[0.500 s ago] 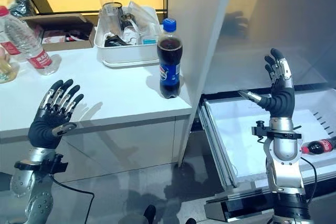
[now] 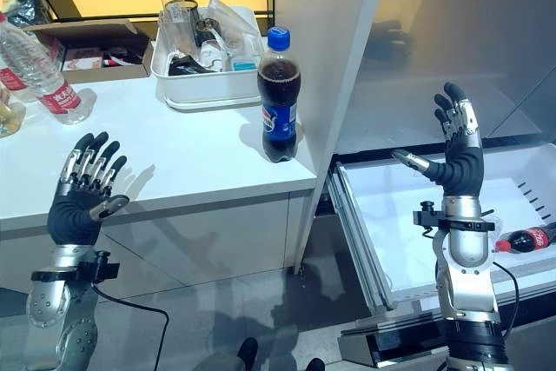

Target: Take the drinks into the refrigerator

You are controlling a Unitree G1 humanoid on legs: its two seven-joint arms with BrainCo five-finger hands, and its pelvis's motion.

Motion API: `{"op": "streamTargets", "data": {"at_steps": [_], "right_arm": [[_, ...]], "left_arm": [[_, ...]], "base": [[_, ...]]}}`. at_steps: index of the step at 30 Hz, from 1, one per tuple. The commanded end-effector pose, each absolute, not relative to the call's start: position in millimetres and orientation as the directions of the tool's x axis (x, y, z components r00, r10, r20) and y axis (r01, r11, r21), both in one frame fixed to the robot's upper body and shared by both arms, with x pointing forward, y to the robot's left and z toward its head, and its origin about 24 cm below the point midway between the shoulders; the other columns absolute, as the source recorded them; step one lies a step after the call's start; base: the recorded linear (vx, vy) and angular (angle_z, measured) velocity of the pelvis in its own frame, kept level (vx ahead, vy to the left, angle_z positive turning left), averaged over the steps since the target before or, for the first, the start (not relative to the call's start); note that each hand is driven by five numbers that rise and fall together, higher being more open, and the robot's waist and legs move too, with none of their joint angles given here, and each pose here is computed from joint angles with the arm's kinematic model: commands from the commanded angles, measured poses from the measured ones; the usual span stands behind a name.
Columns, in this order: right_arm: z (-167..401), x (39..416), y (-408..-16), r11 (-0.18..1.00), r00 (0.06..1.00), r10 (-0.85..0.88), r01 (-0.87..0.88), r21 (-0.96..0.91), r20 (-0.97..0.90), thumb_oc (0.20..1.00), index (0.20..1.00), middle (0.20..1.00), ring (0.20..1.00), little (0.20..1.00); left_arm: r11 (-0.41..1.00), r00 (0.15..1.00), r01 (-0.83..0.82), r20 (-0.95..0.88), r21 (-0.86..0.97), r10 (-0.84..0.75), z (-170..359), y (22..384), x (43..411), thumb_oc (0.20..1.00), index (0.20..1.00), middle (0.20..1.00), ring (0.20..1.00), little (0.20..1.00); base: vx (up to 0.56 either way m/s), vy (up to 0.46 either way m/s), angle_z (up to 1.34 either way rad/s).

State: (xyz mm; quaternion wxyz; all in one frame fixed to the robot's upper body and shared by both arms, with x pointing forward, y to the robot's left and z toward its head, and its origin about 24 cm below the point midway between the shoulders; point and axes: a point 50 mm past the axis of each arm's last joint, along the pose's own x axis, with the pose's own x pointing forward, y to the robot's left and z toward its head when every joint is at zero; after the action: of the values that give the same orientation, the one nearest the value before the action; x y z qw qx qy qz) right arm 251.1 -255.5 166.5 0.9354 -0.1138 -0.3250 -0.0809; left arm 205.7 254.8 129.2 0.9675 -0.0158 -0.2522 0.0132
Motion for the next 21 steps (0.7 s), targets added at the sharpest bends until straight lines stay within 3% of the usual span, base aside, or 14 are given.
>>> {"op": "streamTargets", "data": {"at_steps": [1, 11, 21], "right_arm": [[199.1, 245.5, -247.5, 0.969, 0.662, -0.039, 0.208, -0.134, 0.749, 1.000, 1.000, 1.000, 1.000, 1.000], [197.9, 250.4, -243.3, 0.974, 0.679, -0.020, 0.179, -0.139, 0.734, 1.000, 1.000, 1.000, 1.000, 1.000], [202.1, 257.5, -226.7, 0.986, 0.683, 0.055, 0.077, -0.147, 0.728, 1.000, 1.000, 1.000, 1.000, 1.000]], "left_arm": [[0.997, 0.821, -0.077, 0.570, 0.026, 0.049, 144.2, 263.1, 203.1, 1.000, 1.000, 1.000, 1.000, 1.000], [0.981, 0.849, -0.143, 0.526, 0.132, 0.053, 140.2, 267.3, 213.9, 1.000, 1.000, 1.000, 1.000, 1.000], [0.959, 0.874, -0.166, 0.485, 0.231, 0.034, 143.3, 266.7, 257.0, 1.000, 1.000, 1.000, 1.000, 1.000]], "base": [[0.01, 0.015, -0.16], [0.01, 0.018, -0.14], [0.03, 0.031, -0.15]]}}
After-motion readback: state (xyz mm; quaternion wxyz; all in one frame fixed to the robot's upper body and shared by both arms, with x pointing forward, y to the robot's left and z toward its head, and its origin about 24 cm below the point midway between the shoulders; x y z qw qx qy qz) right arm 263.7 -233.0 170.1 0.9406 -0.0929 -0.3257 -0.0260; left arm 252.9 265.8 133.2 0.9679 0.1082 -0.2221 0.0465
